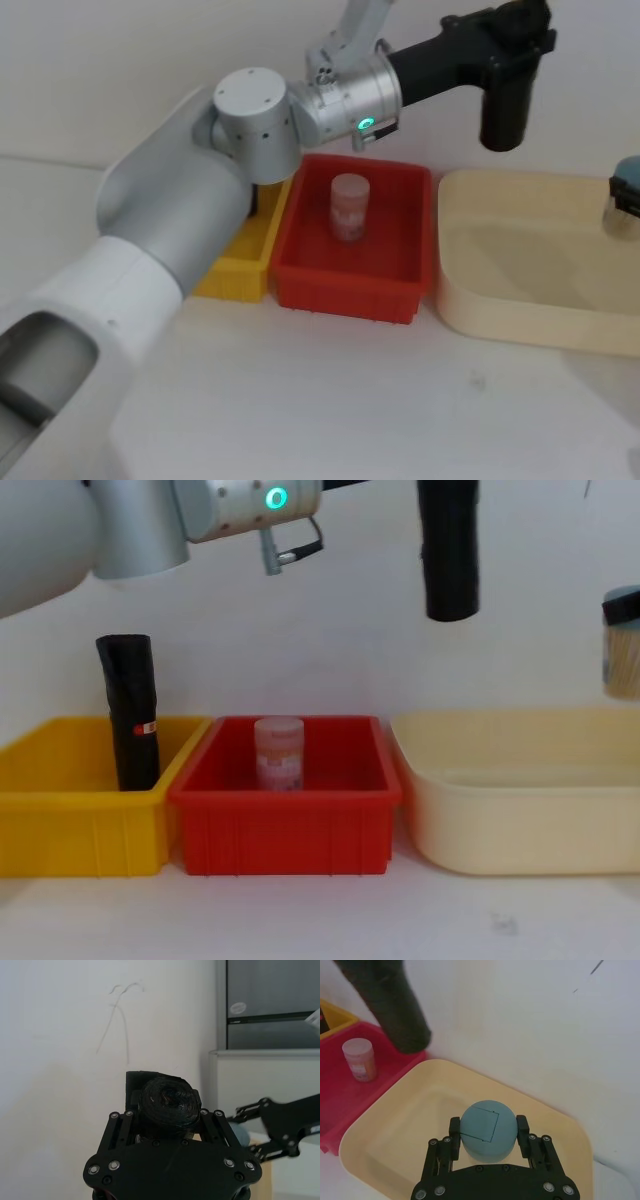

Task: Pick up the garbage bag with the one hand and transfer it to the other hand.

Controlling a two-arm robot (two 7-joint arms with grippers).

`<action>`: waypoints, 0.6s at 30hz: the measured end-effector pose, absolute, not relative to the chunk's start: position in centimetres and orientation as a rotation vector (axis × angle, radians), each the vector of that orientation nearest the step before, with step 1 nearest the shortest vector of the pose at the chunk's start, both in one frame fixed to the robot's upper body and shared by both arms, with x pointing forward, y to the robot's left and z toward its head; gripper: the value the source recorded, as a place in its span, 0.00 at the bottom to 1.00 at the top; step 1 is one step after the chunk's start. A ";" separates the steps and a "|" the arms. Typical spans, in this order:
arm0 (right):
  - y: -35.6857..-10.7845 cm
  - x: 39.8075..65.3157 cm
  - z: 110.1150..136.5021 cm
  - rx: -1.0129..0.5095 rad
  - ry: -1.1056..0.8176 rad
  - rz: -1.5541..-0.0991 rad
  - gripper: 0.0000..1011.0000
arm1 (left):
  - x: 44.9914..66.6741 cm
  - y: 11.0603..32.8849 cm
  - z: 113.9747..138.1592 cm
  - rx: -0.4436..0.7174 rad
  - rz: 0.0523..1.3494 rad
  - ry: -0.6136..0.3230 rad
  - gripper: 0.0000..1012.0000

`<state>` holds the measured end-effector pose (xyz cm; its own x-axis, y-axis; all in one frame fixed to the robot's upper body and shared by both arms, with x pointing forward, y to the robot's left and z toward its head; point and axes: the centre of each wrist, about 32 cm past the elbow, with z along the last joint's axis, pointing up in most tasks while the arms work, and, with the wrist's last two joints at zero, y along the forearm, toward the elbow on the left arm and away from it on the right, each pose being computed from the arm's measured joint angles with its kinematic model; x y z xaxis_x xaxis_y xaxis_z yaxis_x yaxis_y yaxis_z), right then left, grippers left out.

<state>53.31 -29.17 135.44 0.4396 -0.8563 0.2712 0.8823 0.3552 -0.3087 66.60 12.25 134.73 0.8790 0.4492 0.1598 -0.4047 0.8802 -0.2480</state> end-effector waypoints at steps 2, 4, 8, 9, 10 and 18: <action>-29.2 53.6 135.4 -0.447 -0.063 -1.116 0.64 | 66.9 11.5 134.9 -0.221 0.430 -0.213 0.50; -29.2 53.9 135.4 -0.452 -0.058 -1.109 0.64 | 67.1 10.9 135.0 -0.229 0.415 -0.211 0.50; -29.1 54.2 135.4 -0.457 -0.054 -1.099 0.68 | 67.3 10.1 135.2 -0.238 0.395 -0.208 0.50; -29.1 54.2 135.4 -0.458 -0.053 -1.097 0.70 | 67.3 10.0 135.3 -0.240 0.392 -0.208 0.50; -29.1 54.3 135.4 -0.459 -0.052 -1.095 0.73 | 67.4 9.8 135.3 -0.242 0.389 -0.207 0.50; -29.1 54.7 135.3 -0.466 -0.045 -1.083 0.95 | 67.6 8.8 135.6 -0.253 0.363 -0.204 0.50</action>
